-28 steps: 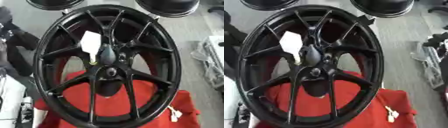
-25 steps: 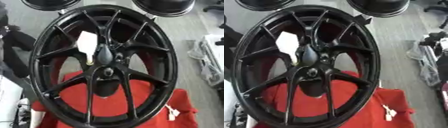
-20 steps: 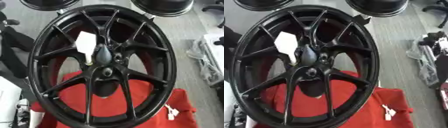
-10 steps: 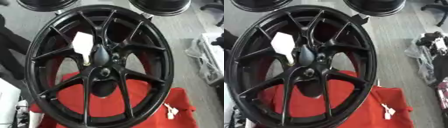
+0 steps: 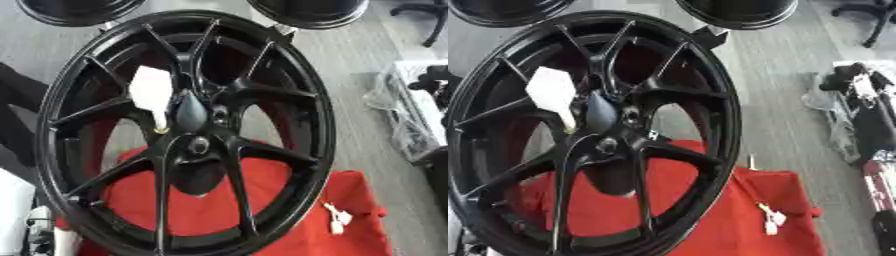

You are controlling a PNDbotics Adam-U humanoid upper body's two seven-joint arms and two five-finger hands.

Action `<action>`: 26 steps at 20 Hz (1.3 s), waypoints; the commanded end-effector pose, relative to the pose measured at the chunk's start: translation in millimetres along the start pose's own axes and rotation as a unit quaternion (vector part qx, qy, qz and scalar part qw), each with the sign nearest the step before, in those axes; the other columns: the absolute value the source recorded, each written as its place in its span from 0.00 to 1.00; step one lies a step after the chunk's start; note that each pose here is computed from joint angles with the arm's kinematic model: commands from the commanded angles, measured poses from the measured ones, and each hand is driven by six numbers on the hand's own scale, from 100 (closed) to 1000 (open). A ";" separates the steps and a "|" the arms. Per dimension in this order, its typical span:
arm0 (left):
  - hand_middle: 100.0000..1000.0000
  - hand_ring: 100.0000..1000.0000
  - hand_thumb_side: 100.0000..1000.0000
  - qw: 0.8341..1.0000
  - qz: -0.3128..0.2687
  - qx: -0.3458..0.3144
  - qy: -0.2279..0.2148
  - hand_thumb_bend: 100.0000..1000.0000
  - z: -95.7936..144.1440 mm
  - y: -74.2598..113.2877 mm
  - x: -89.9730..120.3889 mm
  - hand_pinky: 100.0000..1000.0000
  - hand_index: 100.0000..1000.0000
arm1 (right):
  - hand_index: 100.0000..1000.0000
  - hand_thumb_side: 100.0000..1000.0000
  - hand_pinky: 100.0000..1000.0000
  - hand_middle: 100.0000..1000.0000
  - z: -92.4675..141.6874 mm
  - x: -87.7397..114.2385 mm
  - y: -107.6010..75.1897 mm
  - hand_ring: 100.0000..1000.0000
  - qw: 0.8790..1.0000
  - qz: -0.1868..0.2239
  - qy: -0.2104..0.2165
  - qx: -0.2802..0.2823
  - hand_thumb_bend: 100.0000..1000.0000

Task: Pull the pin out of the wheel hub.

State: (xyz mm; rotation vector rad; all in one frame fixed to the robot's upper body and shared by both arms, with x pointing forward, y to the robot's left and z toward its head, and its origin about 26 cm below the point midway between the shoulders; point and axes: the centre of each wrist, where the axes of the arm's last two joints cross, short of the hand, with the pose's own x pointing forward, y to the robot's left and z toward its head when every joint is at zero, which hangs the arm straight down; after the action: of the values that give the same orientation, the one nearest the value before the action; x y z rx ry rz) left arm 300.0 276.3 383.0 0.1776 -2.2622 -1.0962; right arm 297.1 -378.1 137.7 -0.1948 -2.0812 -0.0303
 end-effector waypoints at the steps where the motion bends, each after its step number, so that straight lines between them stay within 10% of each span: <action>1: 0.83 0.92 0.71 0.996 -0.079 -0.047 -0.018 0.00 -1.3 11.5 28.0 0.66 0.81 | 0.62 0.56 0.94 0.53 -4.8 13.0 -7.1 0.59 1.000 0.019 -0.019 0.003 0.00; 15: 0.84 0.92 0.85 0.908 -0.230 -0.348 -0.044 0.00 -33.8 2.7 80.3 0.78 0.85 | 0.62 0.57 0.94 0.54 3.4 11.6 -12.9 0.59 0.999 0.030 -0.018 -0.009 0.00; 26: 0.82 0.83 0.93 0.879 -0.239 -0.408 -0.061 0.00 -56.1 -28.5 89.8 0.79 0.84 | 0.62 0.56 0.94 0.54 3.7 12.6 -12.8 0.59 0.999 0.040 -0.014 -0.001 0.00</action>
State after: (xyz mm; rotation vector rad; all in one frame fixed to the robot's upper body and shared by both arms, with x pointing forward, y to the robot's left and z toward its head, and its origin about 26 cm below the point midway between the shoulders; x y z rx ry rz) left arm 260.9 189.1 426.2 0.2966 -1.6887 -2.2661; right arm 287.4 -384.3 133.3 -0.2500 -2.0714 -0.0227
